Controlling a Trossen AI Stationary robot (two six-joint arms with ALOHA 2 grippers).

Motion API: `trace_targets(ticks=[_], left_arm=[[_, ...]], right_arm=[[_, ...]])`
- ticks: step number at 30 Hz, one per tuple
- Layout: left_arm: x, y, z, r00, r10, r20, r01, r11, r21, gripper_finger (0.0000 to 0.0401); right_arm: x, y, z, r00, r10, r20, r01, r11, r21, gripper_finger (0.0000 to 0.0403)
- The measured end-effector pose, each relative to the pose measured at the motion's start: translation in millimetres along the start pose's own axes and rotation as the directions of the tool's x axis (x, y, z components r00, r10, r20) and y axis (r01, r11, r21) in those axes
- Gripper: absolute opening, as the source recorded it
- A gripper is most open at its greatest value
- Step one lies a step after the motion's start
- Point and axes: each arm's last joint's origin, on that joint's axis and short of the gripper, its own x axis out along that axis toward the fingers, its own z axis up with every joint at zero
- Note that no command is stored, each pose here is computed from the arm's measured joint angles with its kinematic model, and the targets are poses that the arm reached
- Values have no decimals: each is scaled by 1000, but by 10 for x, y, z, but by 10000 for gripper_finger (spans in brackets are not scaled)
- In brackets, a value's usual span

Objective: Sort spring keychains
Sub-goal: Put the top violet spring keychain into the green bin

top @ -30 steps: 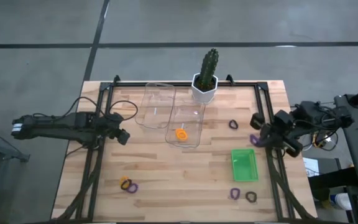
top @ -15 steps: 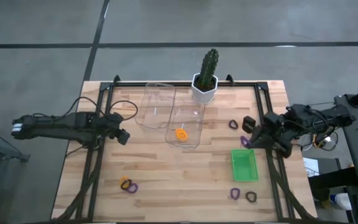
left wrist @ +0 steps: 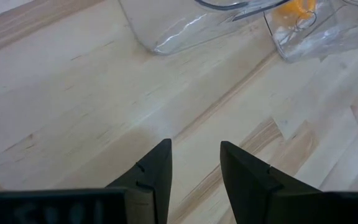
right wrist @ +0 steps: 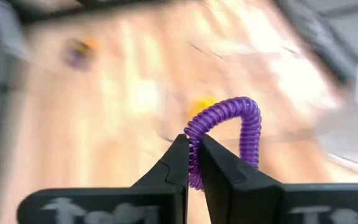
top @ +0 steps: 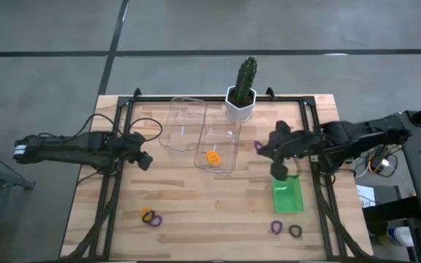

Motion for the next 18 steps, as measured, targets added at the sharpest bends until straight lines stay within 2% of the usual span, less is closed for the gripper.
trace_targets(ticks=[3,10,15,18], left_arm=[[0,0,0,1000,0,0,0,1000,0,128],[0,0,0,1000,0,0,0,1000,1,128],[0,0,-1,1000,1,0,-1,1000,1,128],[0,0,0,1000,1,0,-1,1000,1,128]], right_arm=[[139,79,128,993,-103,-57,98,991,-90,28],[514,283,418,971,-231,-65,201,930,-307,32],[635,330,511,953,-277,-125,216,905,-366,33],[632,331,399,921,-265,-286,164,929,-333,33]])
